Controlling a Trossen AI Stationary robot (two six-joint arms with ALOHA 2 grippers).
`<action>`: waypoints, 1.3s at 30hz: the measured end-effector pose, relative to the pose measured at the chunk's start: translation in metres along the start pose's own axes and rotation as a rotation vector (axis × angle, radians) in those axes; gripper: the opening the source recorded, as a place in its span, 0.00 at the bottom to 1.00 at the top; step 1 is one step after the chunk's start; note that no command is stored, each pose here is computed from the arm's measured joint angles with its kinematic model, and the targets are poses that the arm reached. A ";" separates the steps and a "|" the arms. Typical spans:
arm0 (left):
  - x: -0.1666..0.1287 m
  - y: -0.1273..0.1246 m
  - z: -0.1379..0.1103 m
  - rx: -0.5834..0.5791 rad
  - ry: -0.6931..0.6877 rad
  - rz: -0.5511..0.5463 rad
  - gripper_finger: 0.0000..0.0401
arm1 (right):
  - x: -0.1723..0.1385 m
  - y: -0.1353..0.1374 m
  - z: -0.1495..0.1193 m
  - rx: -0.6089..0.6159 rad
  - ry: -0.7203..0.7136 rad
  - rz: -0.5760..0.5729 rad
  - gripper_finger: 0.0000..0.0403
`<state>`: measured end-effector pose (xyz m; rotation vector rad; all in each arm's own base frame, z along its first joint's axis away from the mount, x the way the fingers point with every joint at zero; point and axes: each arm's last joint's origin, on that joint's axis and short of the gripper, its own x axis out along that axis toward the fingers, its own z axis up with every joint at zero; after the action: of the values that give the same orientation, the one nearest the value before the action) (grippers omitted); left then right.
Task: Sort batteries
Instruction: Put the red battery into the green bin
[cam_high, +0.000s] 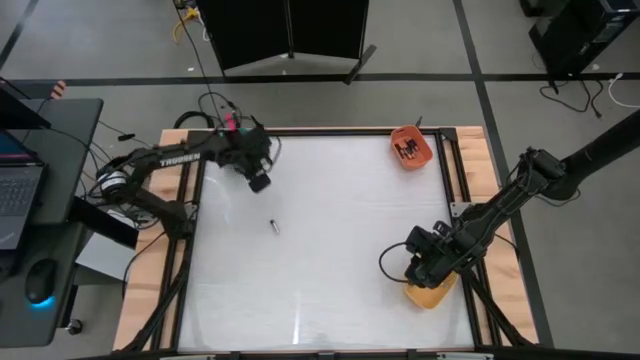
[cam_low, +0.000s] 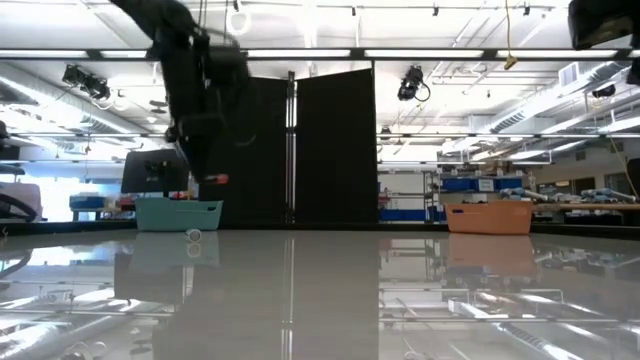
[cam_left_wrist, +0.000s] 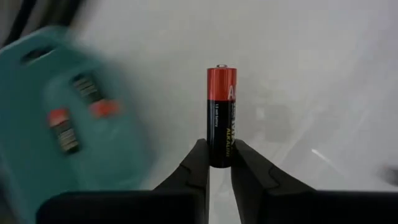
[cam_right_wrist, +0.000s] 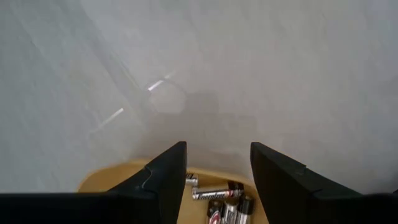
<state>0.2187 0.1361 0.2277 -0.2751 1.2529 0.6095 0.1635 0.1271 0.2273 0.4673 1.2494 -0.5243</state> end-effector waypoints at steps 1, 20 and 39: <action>0.004 0.010 0.000 -0.034 0.014 0.031 0.12 | 0.000 0.000 0.001 -0.004 -0.001 0.001 0.46; 0.055 0.093 -0.005 -0.261 0.146 0.146 0.12 | 0.002 -0.001 0.007 -0.042 -0.009 0.001 0.45; 0.068 0.100 -0.005 -0.200 0.167 0.135 0.20 | 0.004 -0.003 0.015 -0.039 -0.017 -0.009 0.44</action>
<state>0.1706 0.2339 0.1750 -0.4173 1.3799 0.8437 0.1740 0.1150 0.2276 0.4237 1.2434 -0.5094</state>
